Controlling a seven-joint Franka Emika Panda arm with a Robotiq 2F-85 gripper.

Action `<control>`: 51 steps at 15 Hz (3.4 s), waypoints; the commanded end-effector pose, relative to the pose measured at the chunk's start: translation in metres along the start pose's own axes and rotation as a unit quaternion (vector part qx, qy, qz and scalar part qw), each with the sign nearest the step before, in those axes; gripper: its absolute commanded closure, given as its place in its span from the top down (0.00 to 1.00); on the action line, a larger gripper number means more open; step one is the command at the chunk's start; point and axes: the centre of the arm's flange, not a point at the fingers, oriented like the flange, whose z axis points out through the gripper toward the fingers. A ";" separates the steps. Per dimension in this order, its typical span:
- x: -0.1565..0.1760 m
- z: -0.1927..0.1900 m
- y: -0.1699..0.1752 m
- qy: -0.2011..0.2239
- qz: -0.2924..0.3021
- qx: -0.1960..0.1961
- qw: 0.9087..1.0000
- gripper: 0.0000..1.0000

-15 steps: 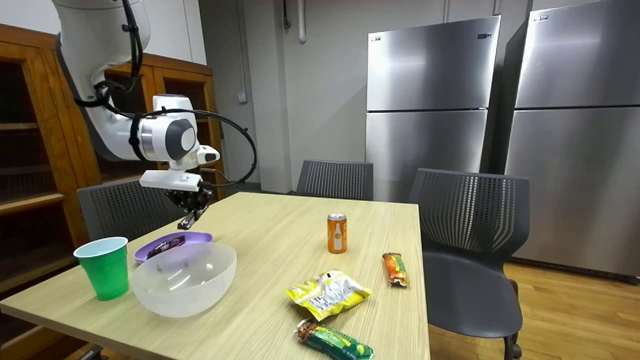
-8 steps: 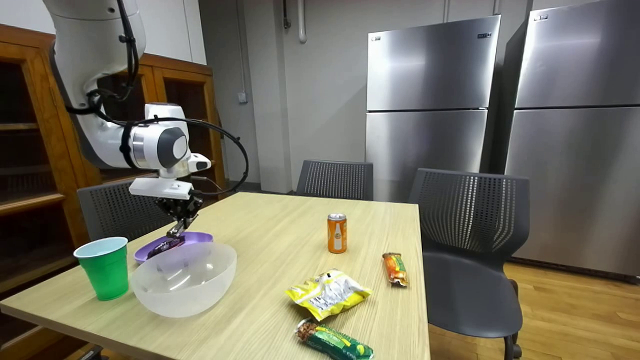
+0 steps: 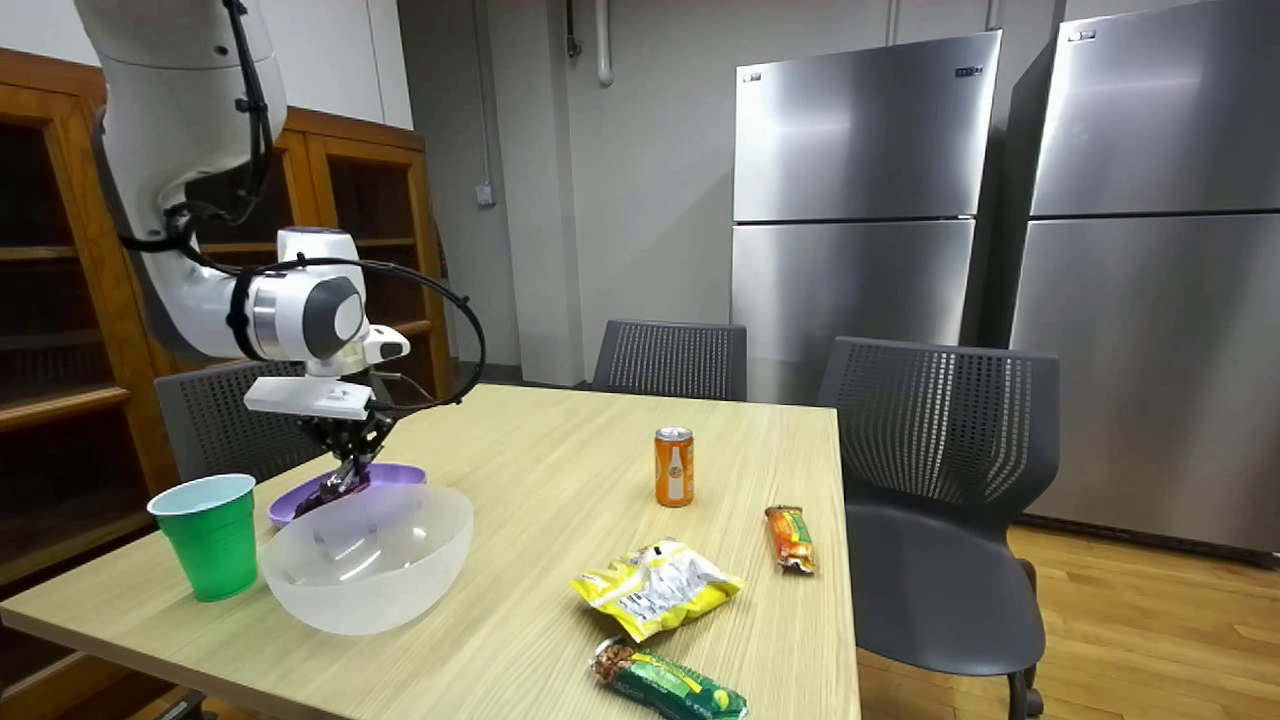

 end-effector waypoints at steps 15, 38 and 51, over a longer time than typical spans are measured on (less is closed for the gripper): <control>0.004 -0.068 0.038 0.011 -0.100 -0.014 0.995 1.00; -0.056 -0.128 0.249 -0.009 0.224 -0.132 0.966 1.00; -0.078 -0.119 0.293 -0.044 0.247 -0.133 0.959 1.00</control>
